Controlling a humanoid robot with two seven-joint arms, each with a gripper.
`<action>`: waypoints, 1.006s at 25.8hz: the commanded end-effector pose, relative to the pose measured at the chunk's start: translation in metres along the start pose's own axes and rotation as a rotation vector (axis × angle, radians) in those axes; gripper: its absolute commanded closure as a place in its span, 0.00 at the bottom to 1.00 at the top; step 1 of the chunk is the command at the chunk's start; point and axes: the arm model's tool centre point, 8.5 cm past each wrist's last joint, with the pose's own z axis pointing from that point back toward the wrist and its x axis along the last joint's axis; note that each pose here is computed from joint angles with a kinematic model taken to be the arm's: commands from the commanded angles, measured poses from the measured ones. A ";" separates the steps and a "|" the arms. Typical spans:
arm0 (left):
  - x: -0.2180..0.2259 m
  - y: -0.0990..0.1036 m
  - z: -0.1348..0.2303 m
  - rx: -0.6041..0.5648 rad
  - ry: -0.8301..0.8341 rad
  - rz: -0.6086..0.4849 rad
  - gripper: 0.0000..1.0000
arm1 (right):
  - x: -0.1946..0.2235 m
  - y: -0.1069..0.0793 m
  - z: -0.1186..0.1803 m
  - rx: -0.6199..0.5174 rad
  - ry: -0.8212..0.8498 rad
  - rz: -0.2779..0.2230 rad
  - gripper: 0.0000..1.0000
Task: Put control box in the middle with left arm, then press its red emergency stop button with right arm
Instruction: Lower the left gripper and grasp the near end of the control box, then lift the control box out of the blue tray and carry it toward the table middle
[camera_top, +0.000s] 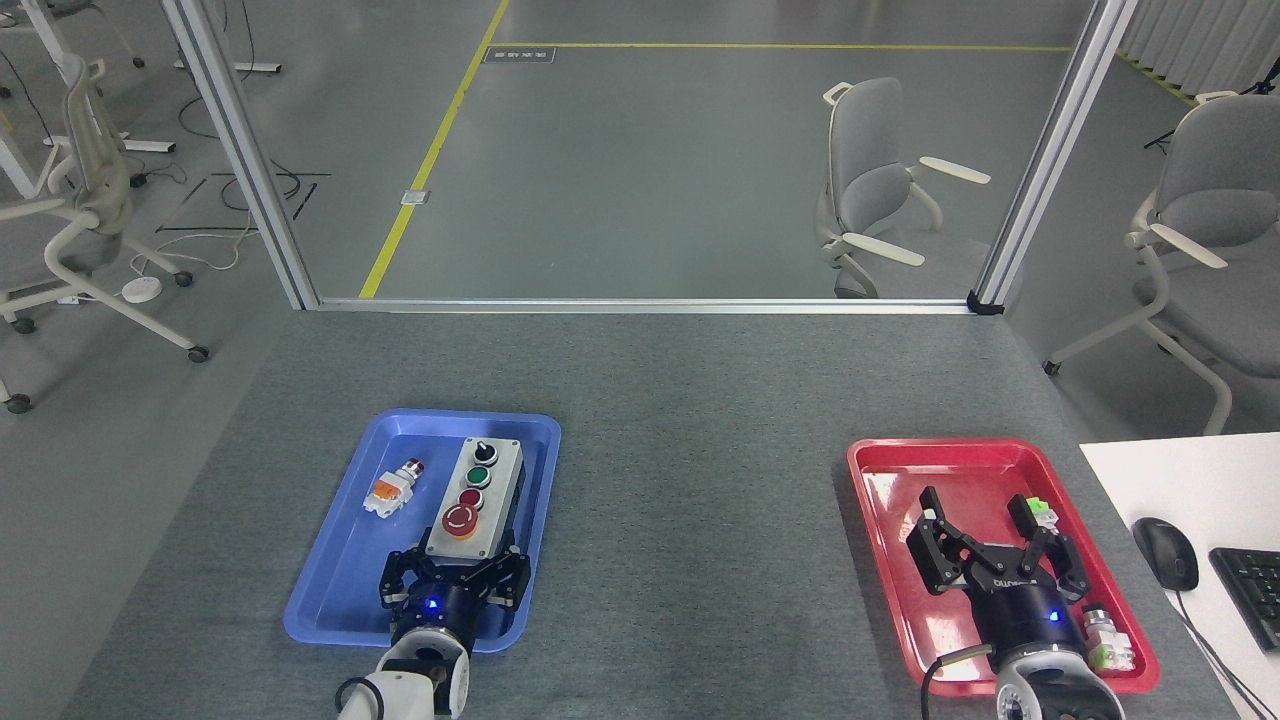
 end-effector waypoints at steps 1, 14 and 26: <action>-0.001 0.001 -0.007 -0.015 0.000 0.004 0.07 | 0.000 0.000 0.000 0.000 0.000 0.000 0.01; -0.007 0.016 -0.013 0.023 -0.063 -0.012 1.00 | 0.000 -0.001 -0.001 -0.003 0.000 -0.001 0.01; 0.014 0.069 0.027 0.245 -0.114 0.098 1.00 | 0.001 -0.002 -0.001 -0.005 -0.001 -0.001 0.01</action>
